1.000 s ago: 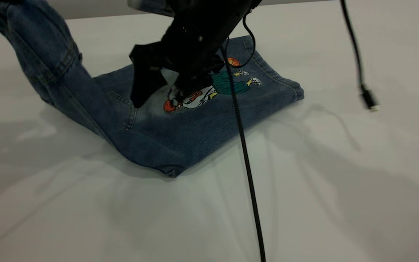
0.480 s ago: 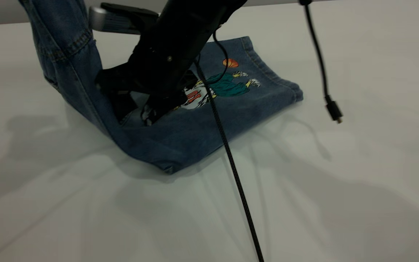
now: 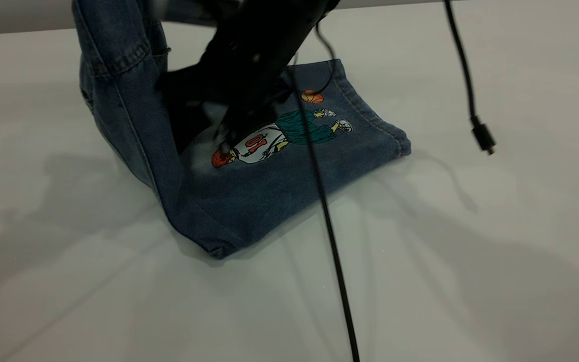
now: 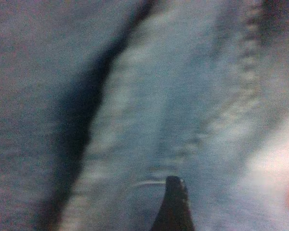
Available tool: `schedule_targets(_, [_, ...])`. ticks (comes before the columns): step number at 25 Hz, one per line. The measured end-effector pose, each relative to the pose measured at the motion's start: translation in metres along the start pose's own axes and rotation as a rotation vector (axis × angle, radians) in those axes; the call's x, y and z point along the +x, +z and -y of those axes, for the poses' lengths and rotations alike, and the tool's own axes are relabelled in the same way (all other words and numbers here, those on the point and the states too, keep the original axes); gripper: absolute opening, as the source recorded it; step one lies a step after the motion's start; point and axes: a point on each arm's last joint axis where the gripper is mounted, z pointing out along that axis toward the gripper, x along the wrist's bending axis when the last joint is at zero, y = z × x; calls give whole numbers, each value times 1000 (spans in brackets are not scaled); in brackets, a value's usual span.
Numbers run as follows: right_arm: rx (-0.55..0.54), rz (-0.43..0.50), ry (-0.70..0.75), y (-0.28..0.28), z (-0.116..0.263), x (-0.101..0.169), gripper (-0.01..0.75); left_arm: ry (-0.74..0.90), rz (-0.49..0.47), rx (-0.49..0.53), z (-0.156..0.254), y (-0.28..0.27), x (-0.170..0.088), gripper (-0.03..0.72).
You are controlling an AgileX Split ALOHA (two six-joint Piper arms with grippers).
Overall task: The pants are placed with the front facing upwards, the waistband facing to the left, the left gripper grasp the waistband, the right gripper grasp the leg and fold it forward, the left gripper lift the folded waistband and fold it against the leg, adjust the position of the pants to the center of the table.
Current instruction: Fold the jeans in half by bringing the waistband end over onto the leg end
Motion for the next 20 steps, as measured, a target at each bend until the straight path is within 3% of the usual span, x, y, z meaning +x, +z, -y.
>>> schedule_targets(13, [-205,91,86,-111,-30,-60,495,2,21,-21,2,9,-12,113])
schedule_targets(20, [-360,137,82,-205,-40,-62,494,69,-47,33,20,46,-23,113])
